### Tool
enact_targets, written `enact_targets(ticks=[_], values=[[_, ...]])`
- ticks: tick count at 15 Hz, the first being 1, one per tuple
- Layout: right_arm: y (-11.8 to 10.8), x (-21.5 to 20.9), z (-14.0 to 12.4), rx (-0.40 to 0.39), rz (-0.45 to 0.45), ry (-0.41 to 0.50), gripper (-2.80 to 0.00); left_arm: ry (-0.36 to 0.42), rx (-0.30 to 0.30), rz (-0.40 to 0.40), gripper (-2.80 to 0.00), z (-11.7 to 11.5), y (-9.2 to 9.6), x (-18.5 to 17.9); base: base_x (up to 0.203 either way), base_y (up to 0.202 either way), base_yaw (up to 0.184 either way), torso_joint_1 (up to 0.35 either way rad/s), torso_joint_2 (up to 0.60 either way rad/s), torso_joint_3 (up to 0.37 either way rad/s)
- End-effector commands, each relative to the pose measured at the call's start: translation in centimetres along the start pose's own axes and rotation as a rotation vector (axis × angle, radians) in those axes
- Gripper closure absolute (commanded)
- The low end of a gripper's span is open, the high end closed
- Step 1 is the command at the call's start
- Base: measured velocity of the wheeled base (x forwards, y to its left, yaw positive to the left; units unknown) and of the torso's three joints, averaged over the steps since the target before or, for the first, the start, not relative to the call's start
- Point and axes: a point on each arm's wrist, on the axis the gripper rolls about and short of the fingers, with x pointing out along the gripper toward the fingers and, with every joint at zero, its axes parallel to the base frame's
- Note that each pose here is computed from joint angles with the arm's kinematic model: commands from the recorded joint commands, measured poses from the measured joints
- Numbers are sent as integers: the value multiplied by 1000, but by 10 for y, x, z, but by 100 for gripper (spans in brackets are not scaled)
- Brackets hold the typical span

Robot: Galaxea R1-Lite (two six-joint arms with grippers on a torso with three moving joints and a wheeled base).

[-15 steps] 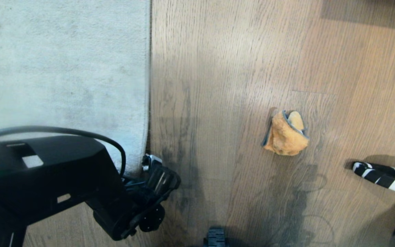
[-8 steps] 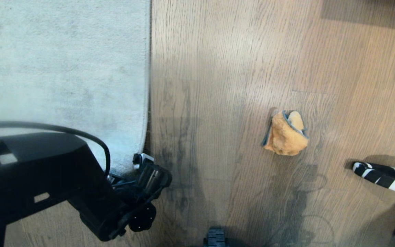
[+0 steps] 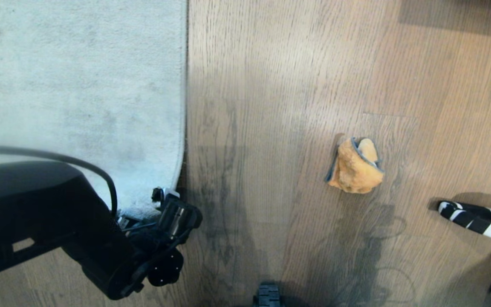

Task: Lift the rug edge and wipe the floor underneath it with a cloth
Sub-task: Lift up the carpet

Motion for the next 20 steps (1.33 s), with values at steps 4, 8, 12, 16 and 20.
enact_targets(ticks=[4, 8, 12, 16, 20], values=[[0, 0, 0, 0, 0, -1, 0, -24, -15, -6, -280, 4, -2, -6, 0, 0, 0, 0, 0, 0], [0, 0, 0, 0, 0, -1, 0, -60, -30, -29, -280, 11, -10, -15, 0, 0, 0, 0, 0, 0], [0, 0, 0, 0, 0, -1, 0, -74, -62, -28, -280, 23, -13, -14, 0, 0, 0, 0, 0, 0], [0, 0, 0, 0, 0, -1, 0, -58, -76, -11, -280, 25, -9, -7, 0, 0, 0, 0, 0, 0], [0, 0, 0, 0, 0, -1, 0, -48, -96, 3, -280, 27, -2, -2, 0, 0, 0, 0, 0, 0]])
